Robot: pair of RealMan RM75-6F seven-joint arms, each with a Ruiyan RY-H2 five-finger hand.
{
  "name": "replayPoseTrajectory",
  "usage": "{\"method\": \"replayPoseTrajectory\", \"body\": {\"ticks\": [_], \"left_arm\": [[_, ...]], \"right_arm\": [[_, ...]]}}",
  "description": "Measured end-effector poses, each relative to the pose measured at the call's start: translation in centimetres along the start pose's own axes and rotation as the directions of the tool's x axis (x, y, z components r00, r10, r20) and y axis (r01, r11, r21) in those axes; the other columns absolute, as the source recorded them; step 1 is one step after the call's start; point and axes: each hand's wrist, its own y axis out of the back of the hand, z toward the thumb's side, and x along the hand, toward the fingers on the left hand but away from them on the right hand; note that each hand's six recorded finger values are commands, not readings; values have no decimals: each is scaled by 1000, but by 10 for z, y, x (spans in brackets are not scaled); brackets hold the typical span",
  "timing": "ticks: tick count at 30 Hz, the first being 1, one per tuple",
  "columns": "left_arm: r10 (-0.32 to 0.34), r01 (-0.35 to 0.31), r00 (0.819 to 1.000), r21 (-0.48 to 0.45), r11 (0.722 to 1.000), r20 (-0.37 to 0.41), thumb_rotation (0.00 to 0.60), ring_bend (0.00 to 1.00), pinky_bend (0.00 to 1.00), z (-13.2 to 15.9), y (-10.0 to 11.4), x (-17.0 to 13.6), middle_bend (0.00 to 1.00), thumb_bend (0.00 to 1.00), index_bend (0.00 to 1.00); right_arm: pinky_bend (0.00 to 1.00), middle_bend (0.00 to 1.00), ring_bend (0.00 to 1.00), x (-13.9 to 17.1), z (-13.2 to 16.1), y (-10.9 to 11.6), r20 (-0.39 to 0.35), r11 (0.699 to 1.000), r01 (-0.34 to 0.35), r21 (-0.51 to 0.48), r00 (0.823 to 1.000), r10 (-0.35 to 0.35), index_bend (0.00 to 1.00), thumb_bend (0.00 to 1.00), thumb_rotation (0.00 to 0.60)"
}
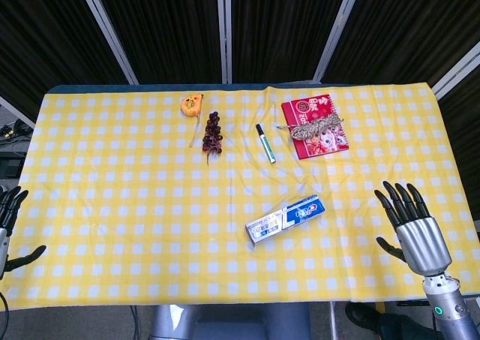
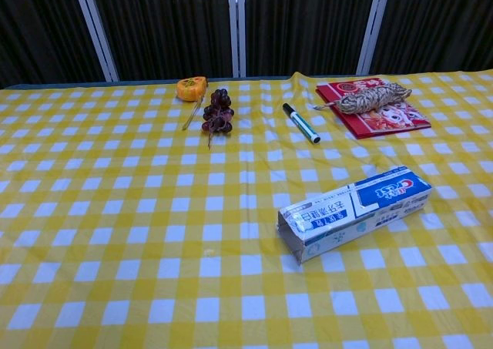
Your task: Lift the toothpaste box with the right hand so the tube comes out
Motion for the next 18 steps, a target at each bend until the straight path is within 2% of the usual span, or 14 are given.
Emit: {"method": "replayPoseTrajectory", "body": {"ticks": [5, 10, 15, 18], "left_arm": [[2, -2, 1000, 2, 1000, -3, 600, 0, 0, 0, 0, 1, 0, 0, 0], [3, -3, 1000, 4, 1000, -5, 600, 0, 0, 0, 0, 1, 0, 0, 0], [-2, 3, 1000, 11, 1000, -4, 600, 0, 0, 0, -2, 2, 0, 0, 0], [-4, 5, 1000, 13, 1000, -7, 600, 0, 0, 0, -3, 4, 0, 0, 0]], "right_arm": [[0, 0, 0, 4, -2, -6, 10, 1000, -5, 21, 1000, 5, 0, 0, 600], [0, 0, 0, 3, -1, -12, 7, 1000, -29, -5, 1000, 29, 0, 0, 600], [1, 4, 0, -10, 6, -24, -46, 993, -108, -57, 993, 105, 0, 0, 600], [34, 35, 0, -27, 15, -35, -113, 980, -188, -72, 977, 179, 9, 0, 600]]}}
